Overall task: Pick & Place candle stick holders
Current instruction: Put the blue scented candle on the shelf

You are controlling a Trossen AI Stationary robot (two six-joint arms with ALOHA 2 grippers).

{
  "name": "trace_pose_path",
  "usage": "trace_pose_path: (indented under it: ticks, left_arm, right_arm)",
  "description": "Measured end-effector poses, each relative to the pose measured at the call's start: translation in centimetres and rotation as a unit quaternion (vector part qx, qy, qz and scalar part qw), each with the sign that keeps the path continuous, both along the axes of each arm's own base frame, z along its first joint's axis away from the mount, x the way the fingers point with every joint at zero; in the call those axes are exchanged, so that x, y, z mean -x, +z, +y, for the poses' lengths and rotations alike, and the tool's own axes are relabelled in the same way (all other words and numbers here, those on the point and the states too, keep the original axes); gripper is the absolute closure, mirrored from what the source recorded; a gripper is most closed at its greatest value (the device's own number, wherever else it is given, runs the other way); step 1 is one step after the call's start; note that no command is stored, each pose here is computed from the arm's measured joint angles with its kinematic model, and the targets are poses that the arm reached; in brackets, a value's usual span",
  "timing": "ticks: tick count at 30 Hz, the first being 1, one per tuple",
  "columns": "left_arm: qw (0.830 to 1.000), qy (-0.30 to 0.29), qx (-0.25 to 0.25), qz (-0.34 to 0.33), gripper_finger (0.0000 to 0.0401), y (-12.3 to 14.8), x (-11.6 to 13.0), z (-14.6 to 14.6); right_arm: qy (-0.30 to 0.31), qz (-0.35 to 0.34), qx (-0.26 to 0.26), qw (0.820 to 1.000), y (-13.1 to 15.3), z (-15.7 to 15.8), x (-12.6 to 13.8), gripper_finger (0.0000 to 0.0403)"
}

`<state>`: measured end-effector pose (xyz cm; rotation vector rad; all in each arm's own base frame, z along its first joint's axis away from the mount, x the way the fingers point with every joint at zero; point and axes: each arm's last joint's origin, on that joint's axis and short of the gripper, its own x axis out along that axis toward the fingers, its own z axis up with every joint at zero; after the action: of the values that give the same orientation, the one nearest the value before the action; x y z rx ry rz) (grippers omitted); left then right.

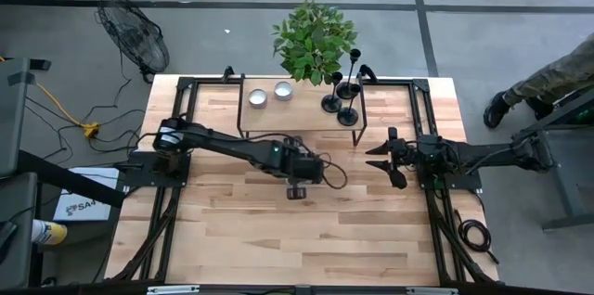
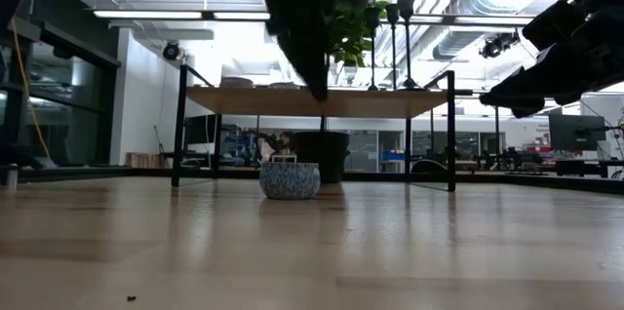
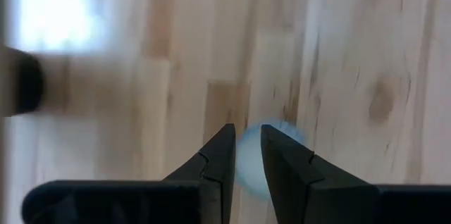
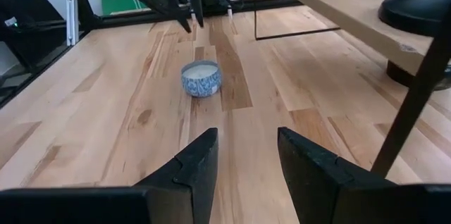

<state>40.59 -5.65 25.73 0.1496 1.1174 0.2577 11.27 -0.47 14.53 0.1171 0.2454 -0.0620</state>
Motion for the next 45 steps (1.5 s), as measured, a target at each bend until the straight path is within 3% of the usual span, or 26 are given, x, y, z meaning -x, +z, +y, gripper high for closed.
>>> trace_pose_path:
  ticks: [7, 14, 21, 24, 28, 36, 45]
  left_arm:
    - [0.995, -0.081, 0.02, 0.063, 0.0334, -3.2, -1.3, 0.7]
    - [0.983, -0.161, -0.009, 0.089, 0.0334, -3.6, -1.4, 1.0]
    - [0.933, -0.324, -0.03, 0.151, 0.0334, -3.8, -0.7, 0.9]
    - [0.915, -0.368, -0.05, 0.156, 0.0334, -3.8, -0.8, 0.9]
    - [0.904, -0.393, -0.061, 0.158, 0.0319, -3.8, -0.8, 0.9]
    - [0.879, -0.434, -0.111, 0.164, 0.0244, -5.1, -0.9, 1.0]
    - [0.865, -0.461, -0.139, 0.14, 0.0233, -6.2, -1.3, 1.0]
  right_arm:
    - [0.0, 0.003, 0.0, 1.0, 0.0, 0.0, 0.0, 0.0261]
    - [0.0, 0.006, 0.0, 1.0, -0.1, 0.0, -0.1, 0.0261]
    - [0.0, 0.005, 0.0, 1.0, -0.1, 0.0, -0.1, 0.0261]
    - [0.0, 0.006, 0.0, 1.0, -0.1, 0.0, -0.1, 0.0261]
    - [0.0, 0.006, 0.0, 1.0, -0.1, 0.0, -0.1, 0.0261]
    - [0.0, 0.006, 0.0, 1.0, -0.1, 0.0, -0.1, 0.0261]
    - [0.0, 0.006, 0.0, 1.0, -0.1, 0.0, -0.1, 0.0261]
